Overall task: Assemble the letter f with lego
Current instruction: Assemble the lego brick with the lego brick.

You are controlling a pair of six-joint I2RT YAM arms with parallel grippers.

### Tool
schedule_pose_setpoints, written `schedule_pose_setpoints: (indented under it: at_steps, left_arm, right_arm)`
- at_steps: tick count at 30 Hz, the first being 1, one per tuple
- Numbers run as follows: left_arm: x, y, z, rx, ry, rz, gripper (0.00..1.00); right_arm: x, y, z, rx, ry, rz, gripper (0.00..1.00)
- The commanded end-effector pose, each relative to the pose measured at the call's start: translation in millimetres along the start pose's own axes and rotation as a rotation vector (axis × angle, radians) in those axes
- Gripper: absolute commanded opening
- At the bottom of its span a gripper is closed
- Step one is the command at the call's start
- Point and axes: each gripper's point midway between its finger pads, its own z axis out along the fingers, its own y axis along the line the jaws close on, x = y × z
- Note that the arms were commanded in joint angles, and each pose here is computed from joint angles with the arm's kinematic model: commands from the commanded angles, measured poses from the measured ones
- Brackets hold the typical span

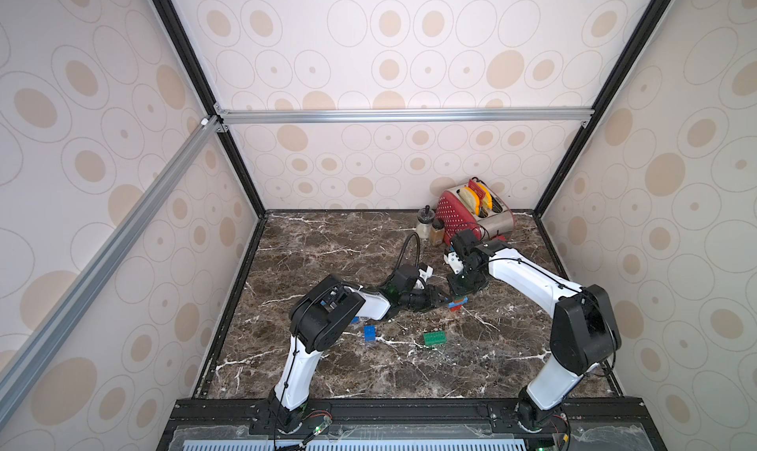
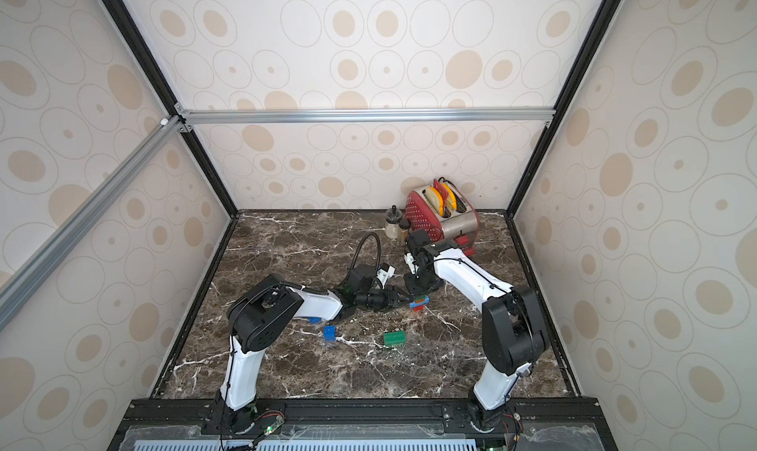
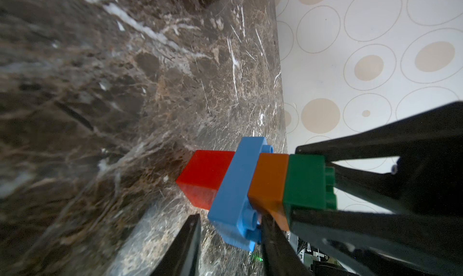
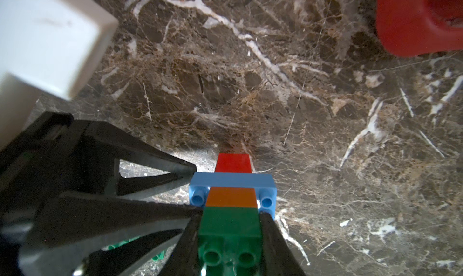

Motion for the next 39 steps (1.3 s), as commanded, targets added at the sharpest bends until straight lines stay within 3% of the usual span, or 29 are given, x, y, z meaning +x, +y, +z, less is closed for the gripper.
schedule_pose_setpoints:
  at_steps: [1, 16, 28, 32, 39]
  left_arm:
    - [-3.1, -9.9, -1.2, 0.012, -0.005, 0.020, 0.42]
    - [-7.5, -20.1, -5.8, 0.029, -0.018, 0.047, 0.57]
    - [-22.7, -31.8, -38.1, -0.012, -0.101, 0.070, 0.60]
    - [-21.6, -22.9, -52.3, -0.087, -0.118, 0.039, 0.60]
    - [-20.9, 14.2, -99.6, -0.331, -0.193, -0.030, 0.63]
  right_arm:
    - [44.9, 4.6, 38.0, -0.007, 0.186, 0.008, 0.22]
    - [51.3, 8.3, 43.9, -0.025, 0.197, 0.014, 0.22]
    - [40.9, 9.9, 42.6, -0.035, 0.203, 0.016, 0.22]
    - [40.8, 8.8, 39.8, -0.027, 0.199, 0.028, 0.22]
    - [29.7, 9.4, 32.4, -0.018, 0.160, 0.118, 0.22]
